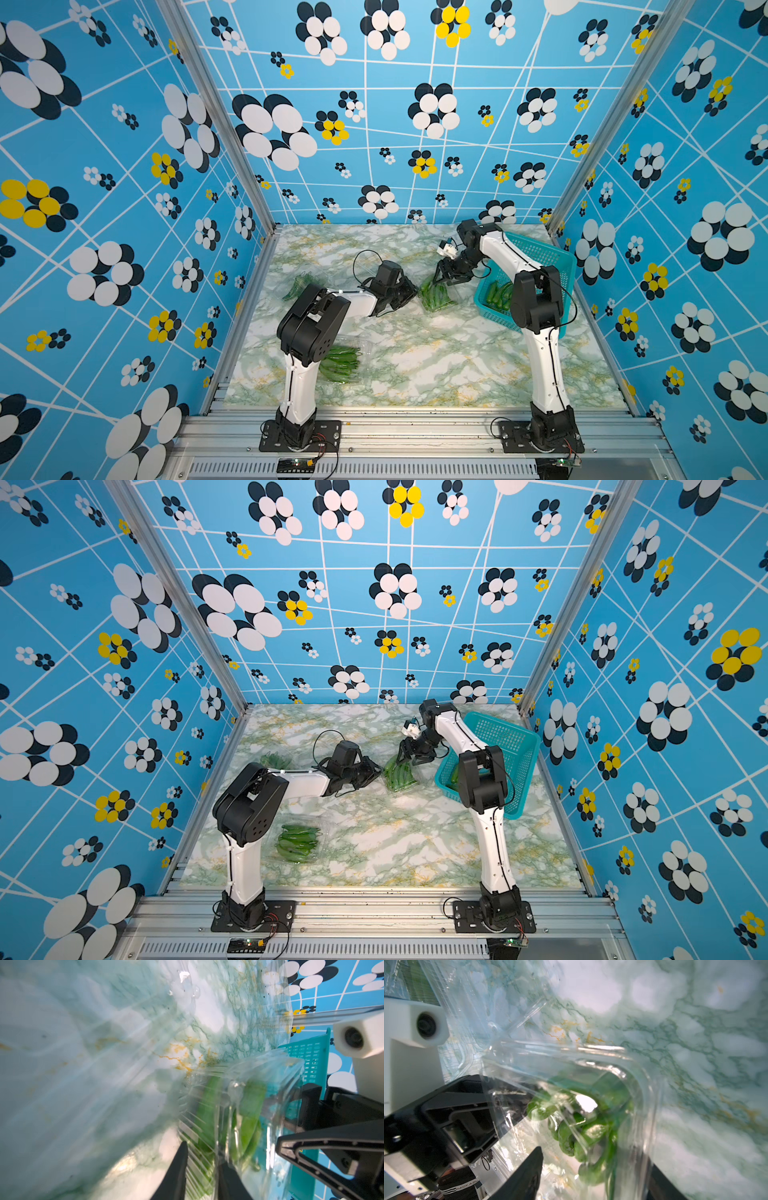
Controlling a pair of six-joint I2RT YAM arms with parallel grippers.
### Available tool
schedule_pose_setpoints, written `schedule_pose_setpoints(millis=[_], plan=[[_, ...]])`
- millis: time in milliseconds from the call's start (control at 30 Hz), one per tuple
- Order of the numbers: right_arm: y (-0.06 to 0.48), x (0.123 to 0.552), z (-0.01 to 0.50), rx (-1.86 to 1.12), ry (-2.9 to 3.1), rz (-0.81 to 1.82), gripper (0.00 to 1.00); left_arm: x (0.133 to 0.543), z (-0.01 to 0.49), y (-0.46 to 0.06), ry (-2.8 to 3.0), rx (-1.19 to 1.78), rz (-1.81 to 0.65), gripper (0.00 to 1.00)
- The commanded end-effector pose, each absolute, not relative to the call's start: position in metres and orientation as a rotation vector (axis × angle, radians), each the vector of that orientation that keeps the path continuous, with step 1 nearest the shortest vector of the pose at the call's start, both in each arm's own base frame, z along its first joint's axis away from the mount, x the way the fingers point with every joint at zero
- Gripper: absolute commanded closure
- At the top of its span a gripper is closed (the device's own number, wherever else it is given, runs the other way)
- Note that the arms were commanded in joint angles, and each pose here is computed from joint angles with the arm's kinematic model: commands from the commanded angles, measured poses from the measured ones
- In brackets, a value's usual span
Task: Take small green peppers out of containers
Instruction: Open the packing box at the center of the board.
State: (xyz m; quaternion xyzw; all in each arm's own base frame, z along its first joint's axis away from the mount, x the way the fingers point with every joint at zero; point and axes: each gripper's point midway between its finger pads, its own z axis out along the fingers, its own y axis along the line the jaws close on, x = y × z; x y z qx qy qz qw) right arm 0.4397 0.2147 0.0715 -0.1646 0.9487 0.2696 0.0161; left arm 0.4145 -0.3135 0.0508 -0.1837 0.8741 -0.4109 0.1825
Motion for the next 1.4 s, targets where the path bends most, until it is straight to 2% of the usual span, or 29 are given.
schedule_pose_setpoints(millis=[0, 133, 267, 433, 600, 800, 1133, 1367], plan=[[0.221, 0.456, 0.096, -0.537, 2.848, 0.804, 0.28, 0.409, 0.063, -0.306, 2.493, -0.501, -1.089, 0.80], [0.215, 0.488, 0.144, -0.508, 2.666, 0.680, 0.23, 0.403, 0.074, -0.298, 2.503, -0.519, -1.041, 0.84], [0.204, 0.509, 0.176, -0.467, 2.564, 0.549, 0.23, 0.400, 0.081, -0.291, 2.506, -0.550, -1.013, 0.86], [0.213, 0.487, 0.193, -0.544, 2.533, 0.466, 0.27, 0.397, 0.080, -0.287, 2.530, -0.561, -0.958, 0.87], [0.234, 0.441, 0.186, -0.660, 2.561, 0.431, 0.33, 0.397, 0.071, -0.286, 2.555, -0.572, -0.927, 0.86], [0.255, 0.401, 0.155, -0.781, 2.634, 0.342, 0.34, 0.397, 0.062, -0.290, 2.568, -0.576, -0.922, 0.86], [0.274, 0.361, 0.108, -0.835, 2.718, 0.359, 0.34, 0.397, 0.056, -0.292, 2.570, -0.571, -0.927, 0.86], [0.271, 0.348, 0.088, -0.817, 2.753, 0.352, 0.33, 0.396, 0.053, -0.294, 2.563, -0.573, -0.953, 0.86]])
